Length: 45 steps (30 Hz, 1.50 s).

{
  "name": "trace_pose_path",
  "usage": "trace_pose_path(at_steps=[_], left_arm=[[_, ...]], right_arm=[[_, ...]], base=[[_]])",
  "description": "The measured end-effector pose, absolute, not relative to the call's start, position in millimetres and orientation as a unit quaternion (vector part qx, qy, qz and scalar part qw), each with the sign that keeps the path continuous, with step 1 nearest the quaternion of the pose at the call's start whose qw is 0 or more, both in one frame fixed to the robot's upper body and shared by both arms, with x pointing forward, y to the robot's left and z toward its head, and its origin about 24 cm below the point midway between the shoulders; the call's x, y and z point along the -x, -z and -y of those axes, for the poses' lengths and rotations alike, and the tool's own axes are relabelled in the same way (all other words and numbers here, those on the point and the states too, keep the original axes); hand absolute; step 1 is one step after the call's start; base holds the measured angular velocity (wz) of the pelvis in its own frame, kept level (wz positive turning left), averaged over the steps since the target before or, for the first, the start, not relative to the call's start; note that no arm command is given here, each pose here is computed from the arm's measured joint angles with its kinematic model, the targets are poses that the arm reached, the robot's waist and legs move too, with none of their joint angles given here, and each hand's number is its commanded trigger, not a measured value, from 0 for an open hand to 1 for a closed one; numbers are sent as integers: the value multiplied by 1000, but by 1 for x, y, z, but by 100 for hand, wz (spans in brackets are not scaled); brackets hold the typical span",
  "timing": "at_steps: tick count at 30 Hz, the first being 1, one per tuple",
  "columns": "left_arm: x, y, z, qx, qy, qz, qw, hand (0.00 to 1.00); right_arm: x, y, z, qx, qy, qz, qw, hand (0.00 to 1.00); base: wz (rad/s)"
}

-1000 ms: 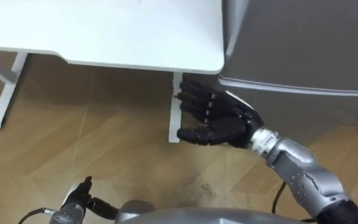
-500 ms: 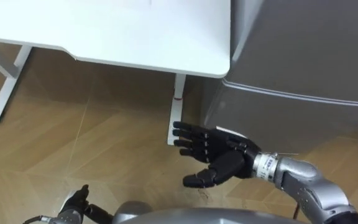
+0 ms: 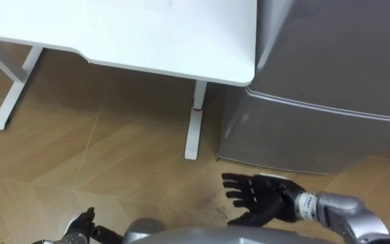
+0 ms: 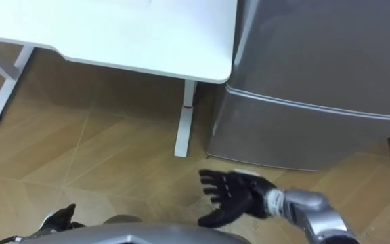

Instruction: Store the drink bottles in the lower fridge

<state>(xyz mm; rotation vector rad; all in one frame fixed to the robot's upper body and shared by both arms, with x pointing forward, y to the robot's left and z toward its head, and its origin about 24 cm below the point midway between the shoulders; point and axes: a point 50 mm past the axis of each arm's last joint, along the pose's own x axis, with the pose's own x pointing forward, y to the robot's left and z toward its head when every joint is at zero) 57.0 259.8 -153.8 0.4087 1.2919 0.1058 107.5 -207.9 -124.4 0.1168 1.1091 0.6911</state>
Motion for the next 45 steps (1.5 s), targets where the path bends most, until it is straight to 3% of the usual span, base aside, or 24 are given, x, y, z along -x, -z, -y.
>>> trace_pose_path(at_steps=[9, 22, 34, 45], left_arm=[[-47, 156, -257, -174, -72, -602, 776, 0], [-7, 163, -255, -194, -68, -662, 720, 0], [-7, 161, -262, -201, -94, -672, 707, 0], [-18, 163, -259, -202, -88, -669, 710, 0]], right_arm=[[-73, 149, 216, -106, -210, -568, 789, 0], [-40, 165, 223, -181, -27, -613, 768, 0], [-12, 169, 231, -258, 135, -615, 733, 0], [-4, 169, 239, -260, 201, -612, 720, 0]], base=[[0], [11], [1], [-11]])
